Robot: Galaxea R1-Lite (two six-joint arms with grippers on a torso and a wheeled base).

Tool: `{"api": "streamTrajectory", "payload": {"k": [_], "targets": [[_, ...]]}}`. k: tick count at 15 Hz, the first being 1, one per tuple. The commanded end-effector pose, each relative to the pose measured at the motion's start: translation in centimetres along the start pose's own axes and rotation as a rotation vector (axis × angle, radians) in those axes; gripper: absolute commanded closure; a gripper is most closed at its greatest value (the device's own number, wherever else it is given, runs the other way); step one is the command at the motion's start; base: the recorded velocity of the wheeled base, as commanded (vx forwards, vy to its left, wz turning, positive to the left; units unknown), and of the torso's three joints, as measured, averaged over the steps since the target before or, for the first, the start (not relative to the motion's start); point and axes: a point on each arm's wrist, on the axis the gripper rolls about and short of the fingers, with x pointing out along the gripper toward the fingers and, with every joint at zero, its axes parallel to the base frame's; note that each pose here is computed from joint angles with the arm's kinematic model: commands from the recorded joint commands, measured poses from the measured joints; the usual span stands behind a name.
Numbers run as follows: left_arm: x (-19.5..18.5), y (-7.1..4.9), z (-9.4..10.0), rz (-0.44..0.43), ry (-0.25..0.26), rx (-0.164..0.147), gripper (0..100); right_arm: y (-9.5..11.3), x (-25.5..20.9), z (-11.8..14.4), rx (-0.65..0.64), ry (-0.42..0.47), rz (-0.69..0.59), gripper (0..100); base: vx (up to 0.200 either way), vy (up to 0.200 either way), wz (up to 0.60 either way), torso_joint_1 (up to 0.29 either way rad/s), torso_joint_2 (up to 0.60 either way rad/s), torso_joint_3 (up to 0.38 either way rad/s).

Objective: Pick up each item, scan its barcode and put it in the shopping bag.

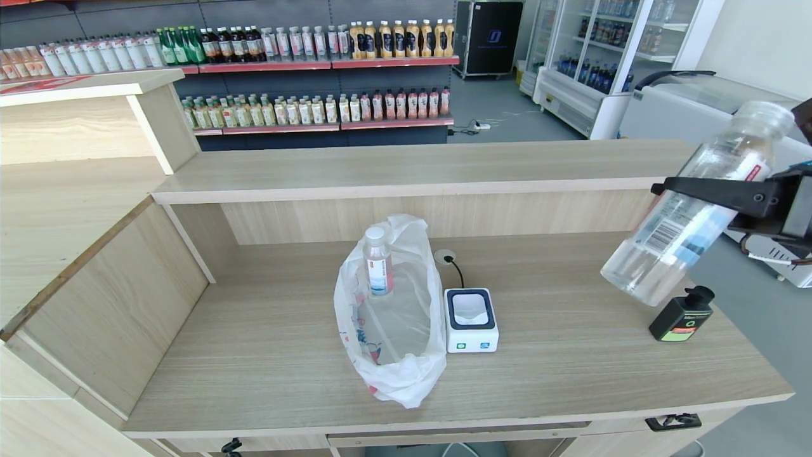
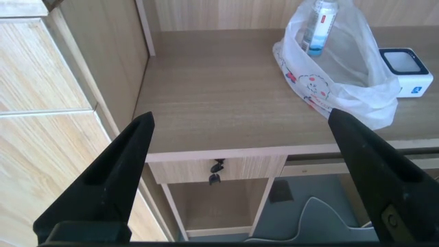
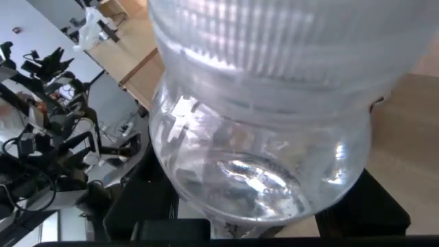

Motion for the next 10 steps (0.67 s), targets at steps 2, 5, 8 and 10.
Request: {"api": "streamTrajectory", "payload": {"k": [2, 5, 8, 10], "targets": [[0.0, 0.0, 0.0, 0.000, 0.001, -0.001, 0, 4.0, 0.6, 1.8, -0.025, -0.022, 0.106, 100, 0.000, 0.000, 0.00, 0.000, 0.00, 0.000], [0.0, 0.0, 0.0, 0.000, 0.001, -0.001, 0, 6.6, 0.8, 1.8, -0.045, -0.017, 0.186, 100, 0.000, 0.000, 0.00, 0.000, 0.00, 0.000], [0.0, 0.0, 0.0, 0.000, 0.001, -0.001, 0, 8.6, 0.7, 1.4, -0.046, -0.009, 0.246, 100, 0.000, 0.000, 0.00, 0.000, 0.00, 0.000], [0.0, 0.0, 0.0, 0.000, 0.001, -0.001, 0, 9.8, 0.4, 1.2, -0.035, -0.004, 0.280, 100, 0.000, 0.000, 0.00, 0.000, 0.00, 0.000]]}}
